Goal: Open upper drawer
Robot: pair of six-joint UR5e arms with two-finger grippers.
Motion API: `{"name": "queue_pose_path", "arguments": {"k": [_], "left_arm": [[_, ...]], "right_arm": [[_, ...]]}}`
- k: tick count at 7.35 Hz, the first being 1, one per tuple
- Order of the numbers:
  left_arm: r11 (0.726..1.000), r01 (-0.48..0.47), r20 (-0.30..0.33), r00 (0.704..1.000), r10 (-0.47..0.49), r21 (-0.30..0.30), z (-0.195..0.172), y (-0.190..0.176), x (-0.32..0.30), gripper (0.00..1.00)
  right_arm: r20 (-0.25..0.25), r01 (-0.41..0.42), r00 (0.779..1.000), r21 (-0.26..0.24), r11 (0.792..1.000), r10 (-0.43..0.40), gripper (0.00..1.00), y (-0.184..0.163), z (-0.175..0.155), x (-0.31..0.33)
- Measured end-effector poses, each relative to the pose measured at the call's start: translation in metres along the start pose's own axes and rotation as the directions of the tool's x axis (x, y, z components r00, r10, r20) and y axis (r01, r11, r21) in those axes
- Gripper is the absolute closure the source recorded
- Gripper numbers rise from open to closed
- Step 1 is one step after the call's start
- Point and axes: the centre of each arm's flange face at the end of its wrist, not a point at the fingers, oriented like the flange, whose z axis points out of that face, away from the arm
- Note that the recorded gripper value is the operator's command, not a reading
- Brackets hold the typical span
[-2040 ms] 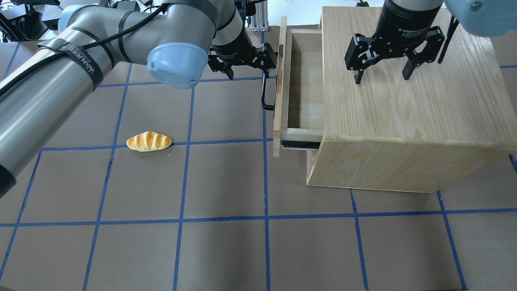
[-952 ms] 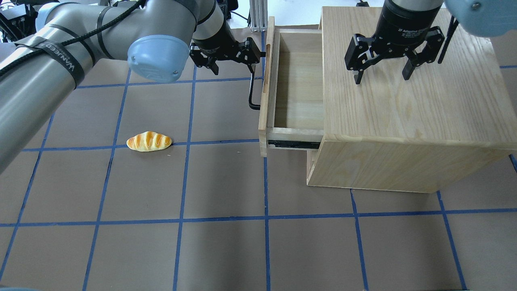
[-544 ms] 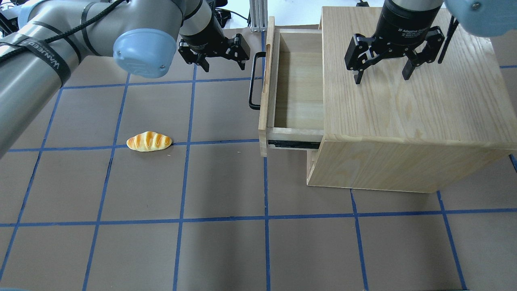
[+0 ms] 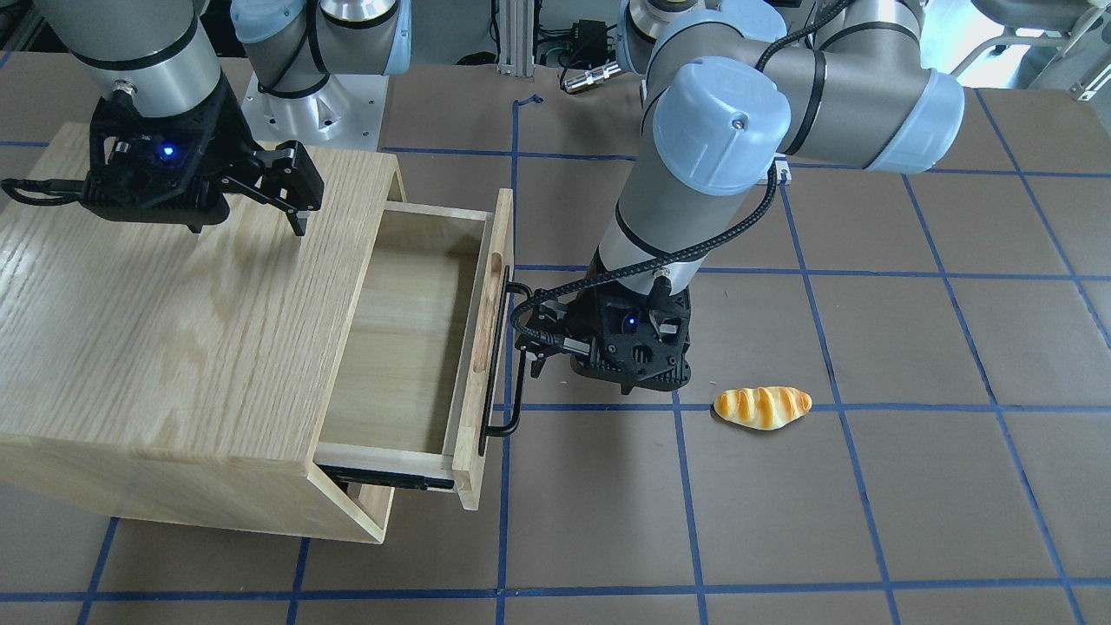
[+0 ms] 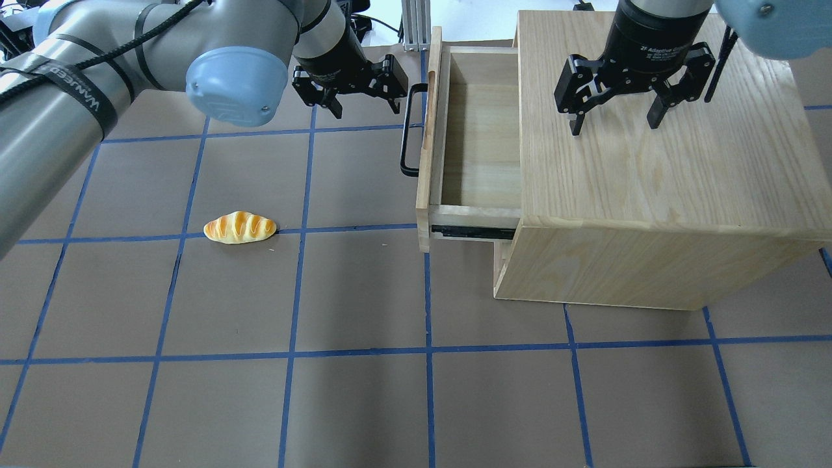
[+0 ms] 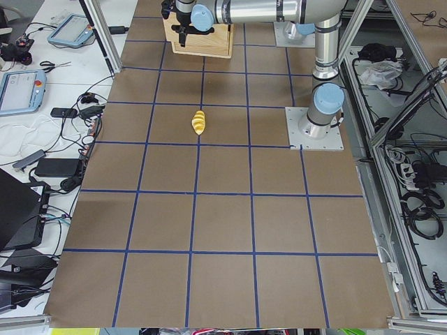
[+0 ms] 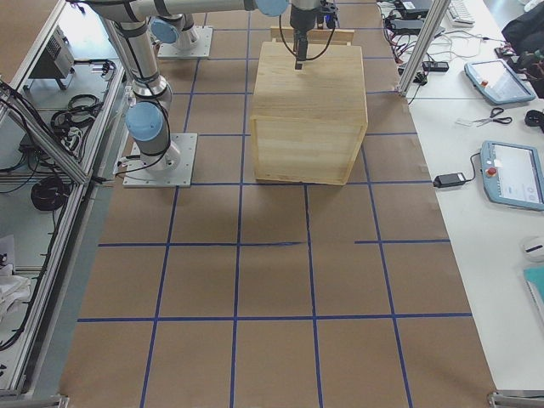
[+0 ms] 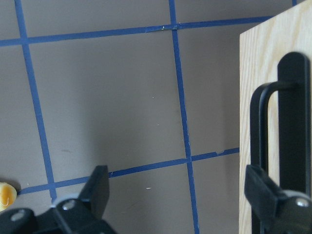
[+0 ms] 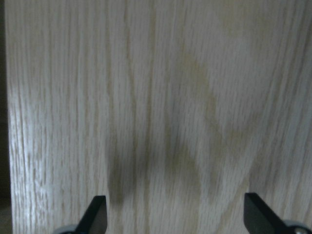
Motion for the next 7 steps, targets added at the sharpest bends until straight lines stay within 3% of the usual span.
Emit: {"name": "queue_pose_path", "arguments": {"k": [7], "left_arm": [[1.000, -0.002, -0.024, 1.000, 0.002, -0.019, 0.013, 0.002, 0.012, 0.00]], "right_arm": [[0.000, 0.000, 1.000, 0.000, 1.000, 0.000, 0.00, 0.000, 0.000, 0.000]]}}
